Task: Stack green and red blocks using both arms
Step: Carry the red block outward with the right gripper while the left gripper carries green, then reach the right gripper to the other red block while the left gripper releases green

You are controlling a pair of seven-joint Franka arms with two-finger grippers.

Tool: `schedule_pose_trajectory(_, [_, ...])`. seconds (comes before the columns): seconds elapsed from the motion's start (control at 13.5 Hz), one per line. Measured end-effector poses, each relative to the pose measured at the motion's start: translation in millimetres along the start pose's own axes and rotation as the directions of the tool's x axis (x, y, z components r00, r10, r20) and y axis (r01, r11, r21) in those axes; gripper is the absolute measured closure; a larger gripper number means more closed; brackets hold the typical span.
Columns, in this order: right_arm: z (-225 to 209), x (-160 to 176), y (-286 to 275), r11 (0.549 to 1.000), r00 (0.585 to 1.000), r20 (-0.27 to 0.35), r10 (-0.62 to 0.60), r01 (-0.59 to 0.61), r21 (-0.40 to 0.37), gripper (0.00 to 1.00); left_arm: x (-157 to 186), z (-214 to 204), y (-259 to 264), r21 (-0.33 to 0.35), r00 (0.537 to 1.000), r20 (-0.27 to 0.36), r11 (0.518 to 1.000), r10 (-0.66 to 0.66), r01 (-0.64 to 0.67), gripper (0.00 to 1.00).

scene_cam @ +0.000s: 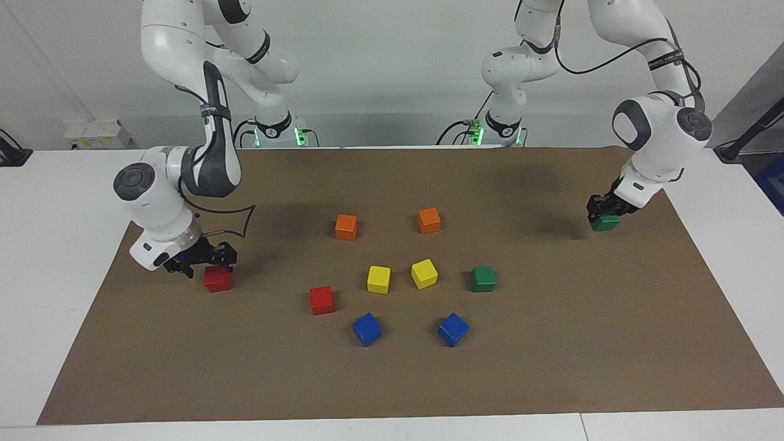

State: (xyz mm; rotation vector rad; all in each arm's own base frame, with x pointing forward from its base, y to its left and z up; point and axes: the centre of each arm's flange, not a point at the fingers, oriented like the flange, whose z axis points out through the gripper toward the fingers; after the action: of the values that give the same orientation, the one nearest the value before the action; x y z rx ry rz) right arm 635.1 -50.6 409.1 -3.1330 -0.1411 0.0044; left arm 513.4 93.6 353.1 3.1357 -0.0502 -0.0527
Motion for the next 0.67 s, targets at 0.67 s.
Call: schedule_pose_trajectory(0.67, [-4.0,60.0,-188.7,0.998,0.998,0.007,0.063,-0.063,-0.011,0.0,-5.4,46.1,-7.3,0.011,0.999,-0.05,1.0,-0.016,0.016,0.45])
